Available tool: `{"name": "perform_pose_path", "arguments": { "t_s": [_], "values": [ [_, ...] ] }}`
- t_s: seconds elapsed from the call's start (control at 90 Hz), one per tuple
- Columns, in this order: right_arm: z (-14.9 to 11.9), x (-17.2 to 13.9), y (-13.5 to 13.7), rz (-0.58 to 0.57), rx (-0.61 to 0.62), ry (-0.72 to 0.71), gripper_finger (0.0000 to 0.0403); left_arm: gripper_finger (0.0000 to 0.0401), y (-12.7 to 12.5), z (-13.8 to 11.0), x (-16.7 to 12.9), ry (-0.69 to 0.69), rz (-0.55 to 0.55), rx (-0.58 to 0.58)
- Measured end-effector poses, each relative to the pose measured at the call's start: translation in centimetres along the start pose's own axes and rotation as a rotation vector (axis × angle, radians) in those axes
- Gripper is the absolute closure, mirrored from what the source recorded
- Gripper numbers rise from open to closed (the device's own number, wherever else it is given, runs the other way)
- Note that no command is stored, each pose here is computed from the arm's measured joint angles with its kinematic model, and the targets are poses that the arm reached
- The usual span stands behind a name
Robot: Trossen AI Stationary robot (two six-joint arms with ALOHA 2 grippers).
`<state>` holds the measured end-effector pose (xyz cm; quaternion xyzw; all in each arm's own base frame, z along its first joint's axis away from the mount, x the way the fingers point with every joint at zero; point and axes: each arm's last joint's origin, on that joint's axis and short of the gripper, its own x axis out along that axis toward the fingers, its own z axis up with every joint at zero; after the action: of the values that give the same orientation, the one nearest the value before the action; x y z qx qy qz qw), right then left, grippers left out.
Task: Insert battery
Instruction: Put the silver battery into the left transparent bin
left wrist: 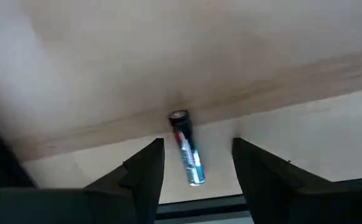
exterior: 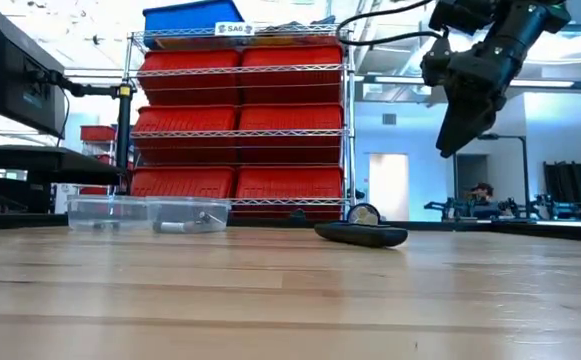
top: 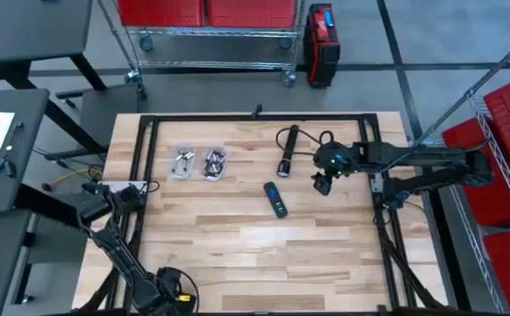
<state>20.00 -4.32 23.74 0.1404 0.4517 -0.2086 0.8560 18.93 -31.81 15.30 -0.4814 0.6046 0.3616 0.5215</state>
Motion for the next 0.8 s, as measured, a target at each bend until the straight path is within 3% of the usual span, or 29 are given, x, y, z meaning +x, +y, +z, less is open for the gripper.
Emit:
{"name": "perform_pose_path", "arguments": {
  "t_s": [0.311,0.8],
  "values": [
    [-0.1,0.0,0.3,0.007,0.006,0.001,0.0171,0.0246,-0.1,-0.4,0.9,0.013,0.008,0.000],
    [-0.2,-0.1,0.7,0.021,-0.014,0.002,0.0171,0.0391,-0.1,-0.3,1.1,-0.001,0.001,0.037]
  ]
}}
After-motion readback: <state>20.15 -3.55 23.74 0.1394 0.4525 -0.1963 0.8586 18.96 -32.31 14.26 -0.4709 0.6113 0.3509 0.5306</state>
